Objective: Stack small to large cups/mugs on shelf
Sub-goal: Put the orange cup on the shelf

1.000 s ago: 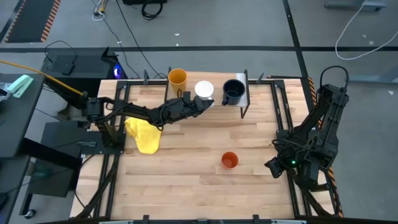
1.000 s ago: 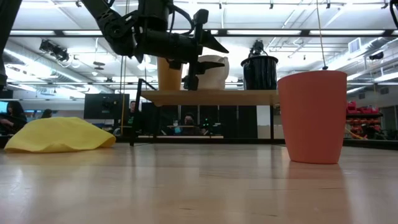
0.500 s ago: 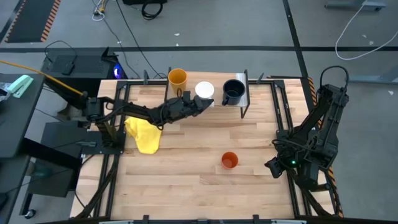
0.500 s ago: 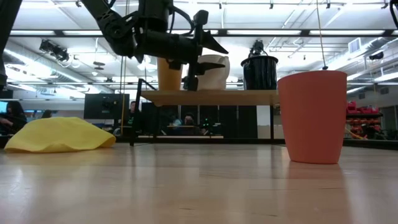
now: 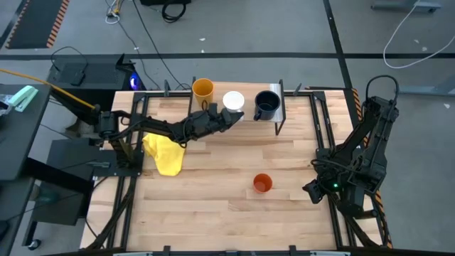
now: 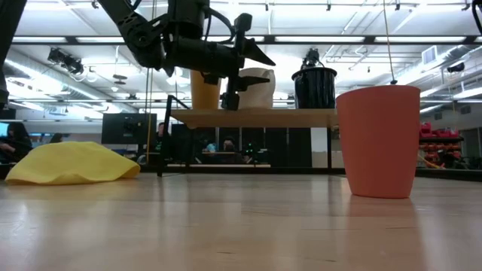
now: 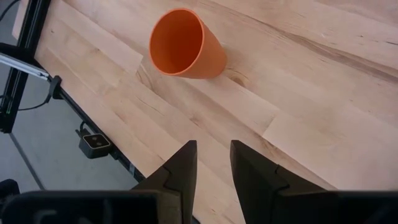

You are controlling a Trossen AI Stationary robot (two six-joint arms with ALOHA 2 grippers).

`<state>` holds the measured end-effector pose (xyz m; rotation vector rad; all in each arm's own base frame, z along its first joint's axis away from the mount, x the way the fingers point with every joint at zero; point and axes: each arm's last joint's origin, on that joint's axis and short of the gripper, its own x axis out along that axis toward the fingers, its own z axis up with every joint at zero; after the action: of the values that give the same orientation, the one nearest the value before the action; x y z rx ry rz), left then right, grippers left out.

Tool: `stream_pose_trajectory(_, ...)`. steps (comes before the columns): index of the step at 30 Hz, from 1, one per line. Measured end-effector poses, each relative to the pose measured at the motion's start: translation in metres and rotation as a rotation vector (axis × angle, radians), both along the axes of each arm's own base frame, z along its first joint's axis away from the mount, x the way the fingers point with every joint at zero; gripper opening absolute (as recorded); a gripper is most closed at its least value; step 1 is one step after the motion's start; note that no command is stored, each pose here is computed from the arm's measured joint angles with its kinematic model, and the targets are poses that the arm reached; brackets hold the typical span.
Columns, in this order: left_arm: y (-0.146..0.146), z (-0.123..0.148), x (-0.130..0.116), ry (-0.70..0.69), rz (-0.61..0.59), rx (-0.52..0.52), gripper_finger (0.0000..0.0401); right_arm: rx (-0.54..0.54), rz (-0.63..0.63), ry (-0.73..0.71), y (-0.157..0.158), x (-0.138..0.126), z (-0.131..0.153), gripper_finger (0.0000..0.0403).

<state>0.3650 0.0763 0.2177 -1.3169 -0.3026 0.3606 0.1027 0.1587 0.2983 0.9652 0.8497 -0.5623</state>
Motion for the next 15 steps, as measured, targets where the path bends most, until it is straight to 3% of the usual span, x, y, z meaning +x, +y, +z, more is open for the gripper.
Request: stream_pose_trajectory(15, 0.0005, 0.0009, -0.0012, 0.012, 0.002, -0.003, 0.0163, -0.002, 0.003, 0.000, 0.0000, 0.0000, 0.0000, 0.0105)
